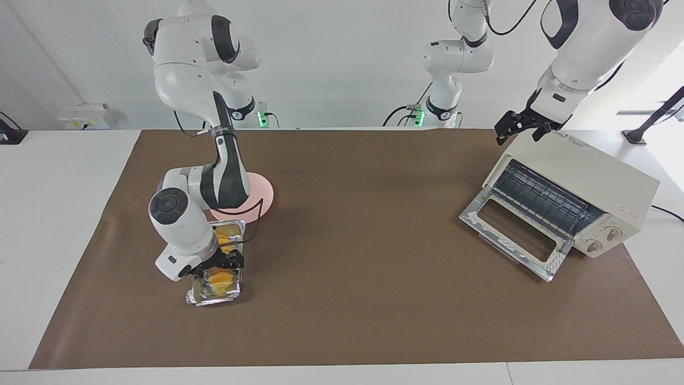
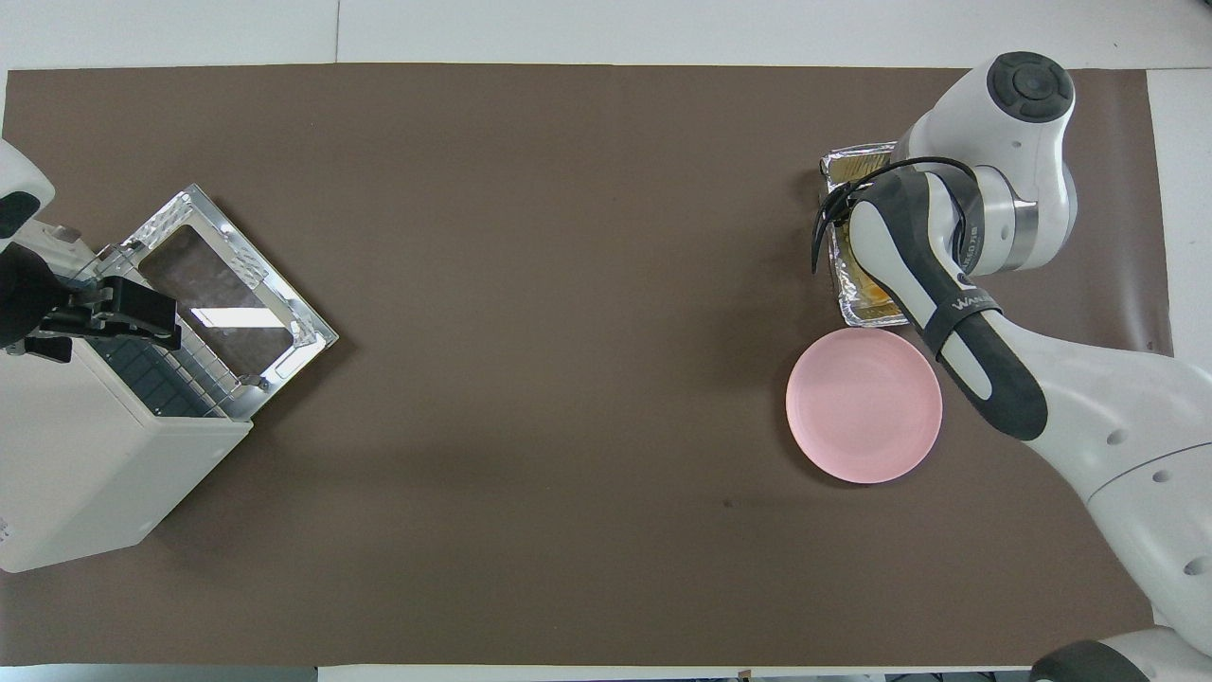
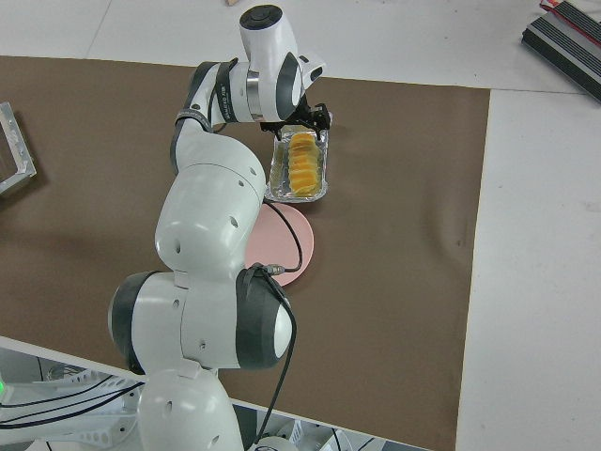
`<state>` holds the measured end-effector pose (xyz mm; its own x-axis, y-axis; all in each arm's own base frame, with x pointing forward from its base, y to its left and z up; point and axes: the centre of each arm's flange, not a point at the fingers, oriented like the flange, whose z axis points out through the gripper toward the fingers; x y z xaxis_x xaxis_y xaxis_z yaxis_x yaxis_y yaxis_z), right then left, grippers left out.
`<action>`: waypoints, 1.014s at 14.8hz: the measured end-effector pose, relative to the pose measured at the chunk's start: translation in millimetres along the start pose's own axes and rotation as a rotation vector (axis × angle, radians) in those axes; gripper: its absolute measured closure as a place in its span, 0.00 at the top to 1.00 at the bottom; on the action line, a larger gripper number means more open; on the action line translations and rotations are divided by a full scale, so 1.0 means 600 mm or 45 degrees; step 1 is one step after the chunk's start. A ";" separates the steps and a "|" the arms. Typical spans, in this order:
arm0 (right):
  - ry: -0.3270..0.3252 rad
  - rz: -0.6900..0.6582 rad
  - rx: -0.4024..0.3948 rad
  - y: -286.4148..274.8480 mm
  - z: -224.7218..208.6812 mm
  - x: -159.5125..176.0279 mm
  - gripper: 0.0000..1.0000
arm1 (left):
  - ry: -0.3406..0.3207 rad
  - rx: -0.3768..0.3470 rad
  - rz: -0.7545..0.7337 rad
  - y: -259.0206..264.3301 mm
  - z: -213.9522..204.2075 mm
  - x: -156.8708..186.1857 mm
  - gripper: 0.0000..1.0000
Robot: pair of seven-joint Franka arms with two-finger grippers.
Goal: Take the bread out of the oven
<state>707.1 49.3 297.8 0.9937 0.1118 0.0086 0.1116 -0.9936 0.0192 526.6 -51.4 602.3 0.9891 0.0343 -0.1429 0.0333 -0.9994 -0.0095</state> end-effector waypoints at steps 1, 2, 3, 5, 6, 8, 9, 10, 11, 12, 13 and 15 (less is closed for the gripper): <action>0.002 0.000 0.000 0.000 0.000 -0.003 0.97 | 0.000 0.000 0.000 0.000 0.000 0.000 1.00; 0.007 0.000 0.000 0.000 -0.004 -0.005 0.93 | 0.000 0.000 0.000 0.000 0.000 0.000 1.00; 0.010 -0.001 -0.001 -0.001 -0.008 -0.006 0.83 | 0.000 0.000 0.000 0.000 0.000 0.000 1.00; 0.014 -0.001 -0.001 0.000 -0.015 -0.008 0.60 | 0.000 0.000 0.000 0.000 0.000 0.000 1.00; 0.013 -0.001 -0.001 0.000 -0.017 -0.008 0.52 | 0.000 0.000 0.000 0.000 0.000 0.000 1.00; -0.010 -0.001 -0.001 -0.001 -0.021 -0.012 0.31 | 0.000 0.000 0.000 0.000 0.000 0.000 1.00; -0.031 -0.001 0.000 -0.001 -0.029 -0.016 0.26 | 0.000 0.000 0.000 0.000 0.000 0.000 1.00; -0.055 -0.001 0.000 -0.001 -0.042 -0.022 0.22 | 0.000 0.000 0.000 0.000 0.000 0.000 1.00; -0.079 -0.001 0.000 -0.002 -0.063 -0.029 0.18 | 0.000 0.000 0.000 0.000 0.000 0.000 1.00; -0.098 -0.001 -0.001 -0.002 -0.091 -0.037 0.13 | 0.000 0.000 0.000 0.000 0.000 0.000 1.00; -0.115 0.000 -0.002 -0.002 -0.124 -0.048 0.11 | 0.000 0.000 0.000 0.000 0.000 0.000 1.00; -0.151 0.000 0.000 -0.004 -0.190 -0.079 0.11 | 0.000 0.000 0.000 0.000 0.000 0.000 1.00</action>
<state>658.3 48.2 411.5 0.9880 0.1088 -0.1098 0.1115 -0.9936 0.0188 526.6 -51.4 602.3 0.9891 0.0343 -0.1429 0.0333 -0.9994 -0.0094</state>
